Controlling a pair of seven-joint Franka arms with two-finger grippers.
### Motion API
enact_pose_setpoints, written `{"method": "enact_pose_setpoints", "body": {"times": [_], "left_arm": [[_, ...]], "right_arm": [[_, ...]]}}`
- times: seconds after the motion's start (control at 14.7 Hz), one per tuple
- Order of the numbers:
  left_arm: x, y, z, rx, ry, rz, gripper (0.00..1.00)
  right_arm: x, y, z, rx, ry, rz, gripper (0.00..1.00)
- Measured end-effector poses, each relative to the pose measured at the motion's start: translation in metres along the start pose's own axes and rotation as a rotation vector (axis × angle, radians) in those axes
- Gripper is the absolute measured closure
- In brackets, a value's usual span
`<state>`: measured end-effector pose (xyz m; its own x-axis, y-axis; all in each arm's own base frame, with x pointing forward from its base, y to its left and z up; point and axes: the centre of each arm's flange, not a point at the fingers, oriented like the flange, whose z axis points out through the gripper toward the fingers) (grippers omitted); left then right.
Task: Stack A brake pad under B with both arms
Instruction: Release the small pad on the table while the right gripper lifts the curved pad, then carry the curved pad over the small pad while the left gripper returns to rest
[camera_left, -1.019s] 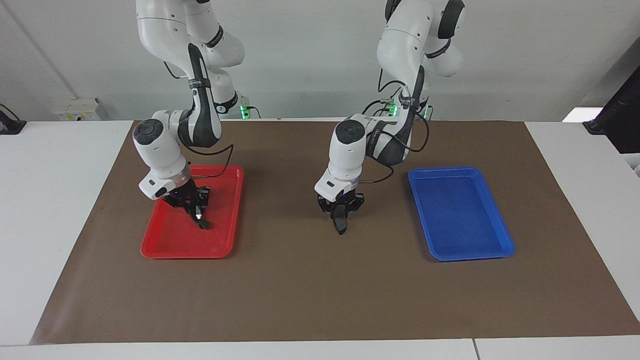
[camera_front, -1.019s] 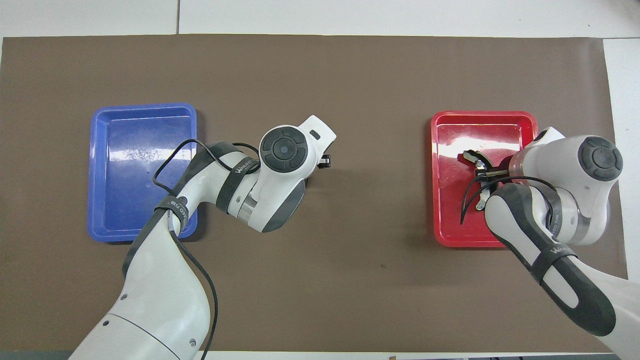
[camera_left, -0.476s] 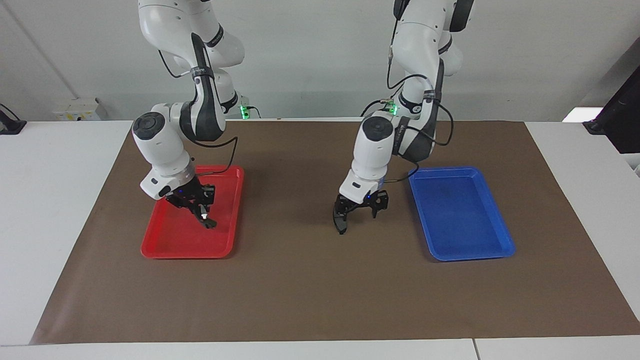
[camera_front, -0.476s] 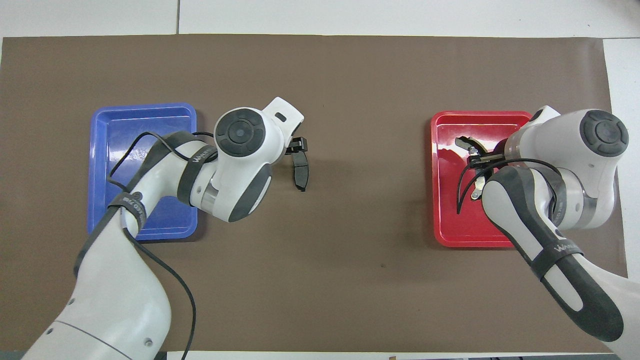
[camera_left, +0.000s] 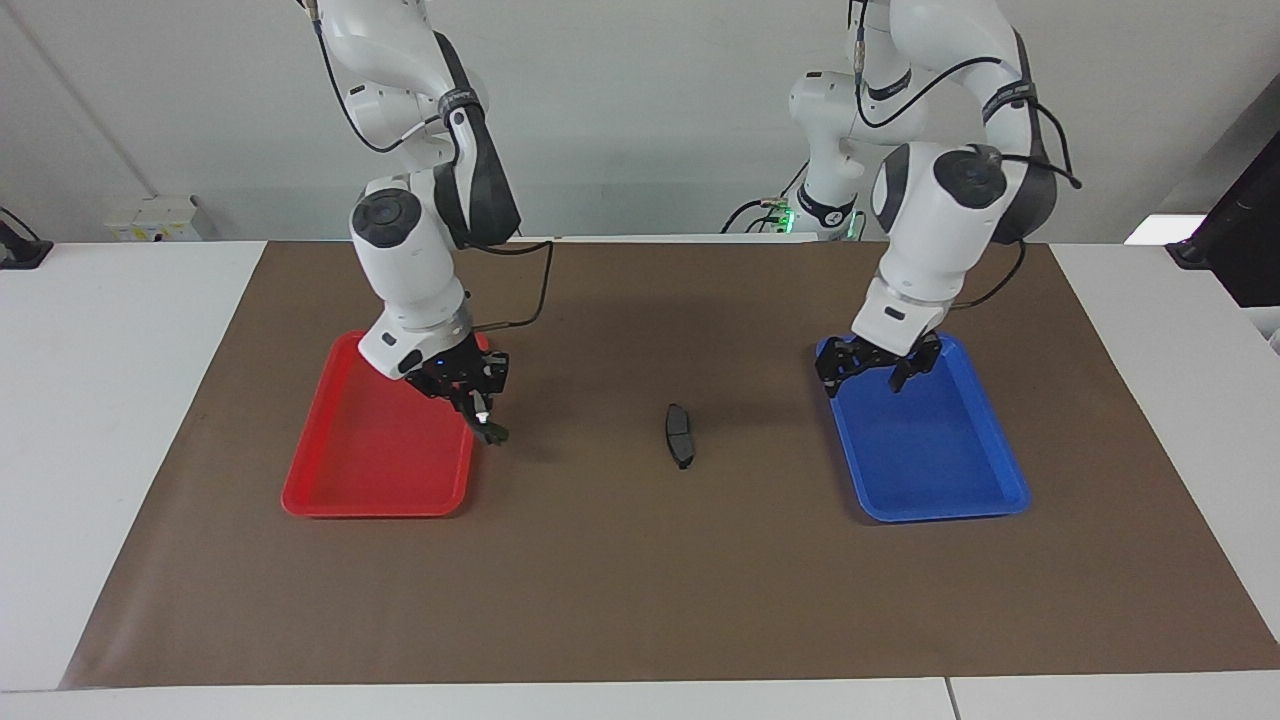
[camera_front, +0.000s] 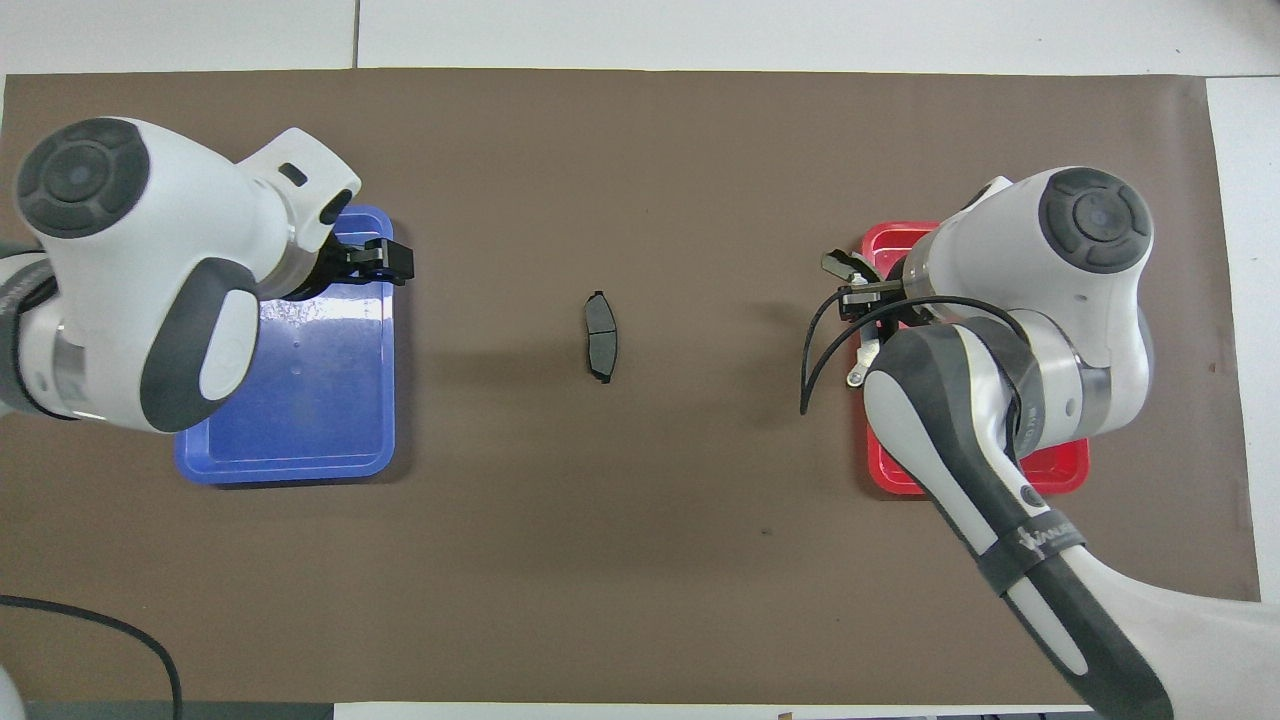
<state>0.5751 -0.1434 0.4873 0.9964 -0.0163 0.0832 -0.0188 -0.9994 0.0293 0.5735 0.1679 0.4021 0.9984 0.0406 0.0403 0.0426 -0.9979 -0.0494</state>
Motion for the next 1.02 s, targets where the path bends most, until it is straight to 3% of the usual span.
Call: {"method": "enact_pose_setpoints", "body": {"times": [0.48, 0.75, 1.02], "left_arm": [[-0.012, -0.119, -0.105, -0.001, -0.059, 0.074, 0.01], [-0.011, -0.137, -0.121, 0.001, -0.053, 0.063, 0.01], [-0.012, -0.146, -0.129, 0.001, -0.054, 0.046, 0.01]], "right_arm": [[0.006, -0.158, 0.018, 0.009, 0.016, 0.050, 0.58], [0.009, -0.212, 0.054, 0.004, 0.016, 0.066, 0.58], [0.009, -0.232, 0.072, 0.027, 0.056, 0.044, 0.58]]}}
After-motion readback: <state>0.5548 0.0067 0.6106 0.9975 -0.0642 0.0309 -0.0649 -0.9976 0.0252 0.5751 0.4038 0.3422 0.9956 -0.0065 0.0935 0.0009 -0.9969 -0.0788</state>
